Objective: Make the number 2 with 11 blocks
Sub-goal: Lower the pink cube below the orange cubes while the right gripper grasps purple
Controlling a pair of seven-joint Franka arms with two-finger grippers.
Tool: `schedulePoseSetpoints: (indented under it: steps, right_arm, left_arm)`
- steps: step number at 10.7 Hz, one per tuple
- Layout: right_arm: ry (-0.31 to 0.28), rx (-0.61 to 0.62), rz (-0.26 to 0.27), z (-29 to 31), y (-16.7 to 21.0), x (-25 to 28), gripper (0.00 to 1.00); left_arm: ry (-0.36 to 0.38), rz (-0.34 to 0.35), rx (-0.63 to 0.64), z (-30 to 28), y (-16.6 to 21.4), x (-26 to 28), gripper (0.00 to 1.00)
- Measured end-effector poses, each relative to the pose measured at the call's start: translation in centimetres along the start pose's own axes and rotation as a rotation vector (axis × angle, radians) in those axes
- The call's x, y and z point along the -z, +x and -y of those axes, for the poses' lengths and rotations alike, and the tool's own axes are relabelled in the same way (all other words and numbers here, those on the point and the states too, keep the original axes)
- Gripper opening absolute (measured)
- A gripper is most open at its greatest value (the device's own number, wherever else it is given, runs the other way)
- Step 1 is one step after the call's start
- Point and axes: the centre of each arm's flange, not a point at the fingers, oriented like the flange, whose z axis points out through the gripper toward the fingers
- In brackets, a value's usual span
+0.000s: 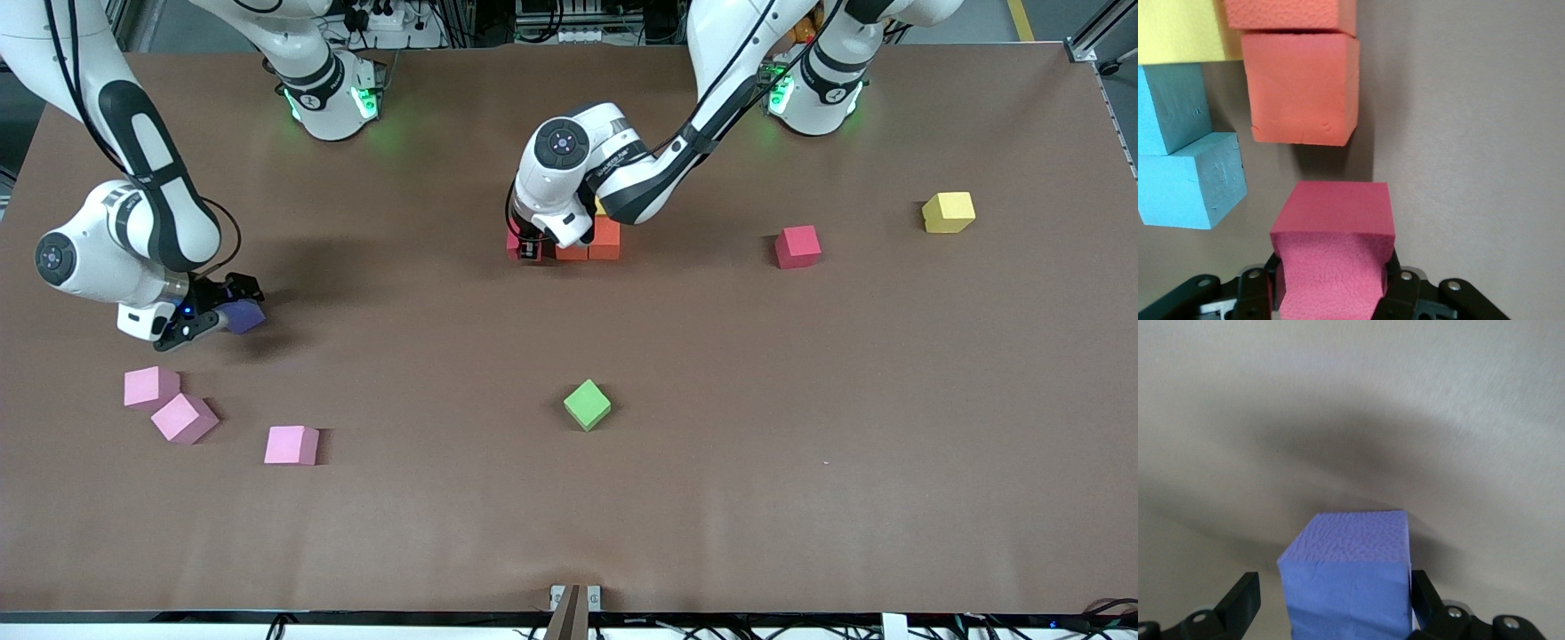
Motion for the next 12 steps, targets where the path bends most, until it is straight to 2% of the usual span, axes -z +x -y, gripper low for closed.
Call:
schedulePoseSetpoints:
  steps: [4,5,6,8,12]
  right_arm:
    - [-0.018,0.064,-0.023,0.2,-0.1,0.9,0.99]
    - [-0.032,0.065,-0.035,0.1,0.0,1.1,0.91]
    - [-0.04,0.065,-0.042,0.0,0.1,1.2,0.88]
    - [-0.052,0.066,-0.052,-0.1,0.2,1.4,0.59]
    - [-0.05,0.063,-0.065,0.1,0.6,1.8,0.53]
  left_arm:
    - [-0.016,-0.037,0.031,0.2,0.5,-1.5,0.56]
    - [-0.015,-0.041,0.038,0.1,0.7,-1.7,0.56]
    - [-0.013,-0.046,0.042,0.2,0.9,-1.9,0.56]
    - [-0.01,-0.061,0.039,0.6,1.4,-2.6,0.56]
    - [-0.014,-0.078,0.027,1.6,1.7,-3.6,0.56]
